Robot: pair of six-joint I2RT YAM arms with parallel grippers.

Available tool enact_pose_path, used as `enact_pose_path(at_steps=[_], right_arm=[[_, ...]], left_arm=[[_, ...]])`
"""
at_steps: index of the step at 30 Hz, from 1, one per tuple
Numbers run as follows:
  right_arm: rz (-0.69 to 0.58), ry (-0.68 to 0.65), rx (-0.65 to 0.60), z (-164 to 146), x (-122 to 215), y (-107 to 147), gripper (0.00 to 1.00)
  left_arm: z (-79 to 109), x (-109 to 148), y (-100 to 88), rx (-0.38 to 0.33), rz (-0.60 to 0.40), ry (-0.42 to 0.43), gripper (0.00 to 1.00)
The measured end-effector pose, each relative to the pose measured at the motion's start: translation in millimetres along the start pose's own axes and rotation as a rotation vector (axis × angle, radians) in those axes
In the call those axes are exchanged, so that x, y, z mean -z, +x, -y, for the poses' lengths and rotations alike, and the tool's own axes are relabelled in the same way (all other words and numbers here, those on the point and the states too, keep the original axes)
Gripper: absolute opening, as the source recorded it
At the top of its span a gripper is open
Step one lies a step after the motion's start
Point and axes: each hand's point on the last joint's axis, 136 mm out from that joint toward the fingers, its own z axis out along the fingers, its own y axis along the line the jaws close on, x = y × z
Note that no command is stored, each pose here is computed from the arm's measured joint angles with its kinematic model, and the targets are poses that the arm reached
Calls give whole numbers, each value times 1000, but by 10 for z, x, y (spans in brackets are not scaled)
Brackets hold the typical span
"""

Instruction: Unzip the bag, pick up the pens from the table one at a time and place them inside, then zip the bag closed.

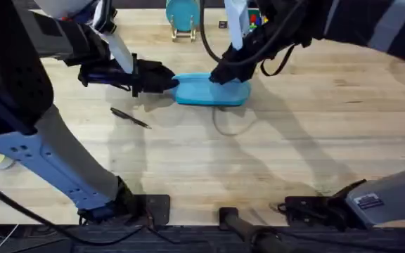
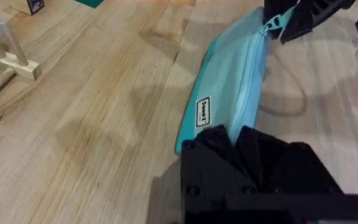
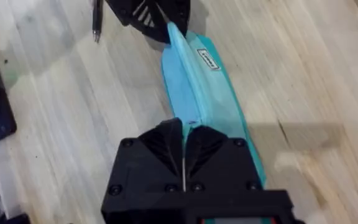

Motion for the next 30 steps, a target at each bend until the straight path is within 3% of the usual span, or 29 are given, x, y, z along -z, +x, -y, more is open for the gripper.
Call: enact_pose_path(at_steps=[20, 30], right_arm=[[73, 46, 103, -52, -105, -294, 31], [23, 22, 89, -144, -145, -187, 31]], left_arm=[[-50, 75, 33, 1, -10, -24, 41], [-55, 78, 26, -1, -7, -26, 41]])
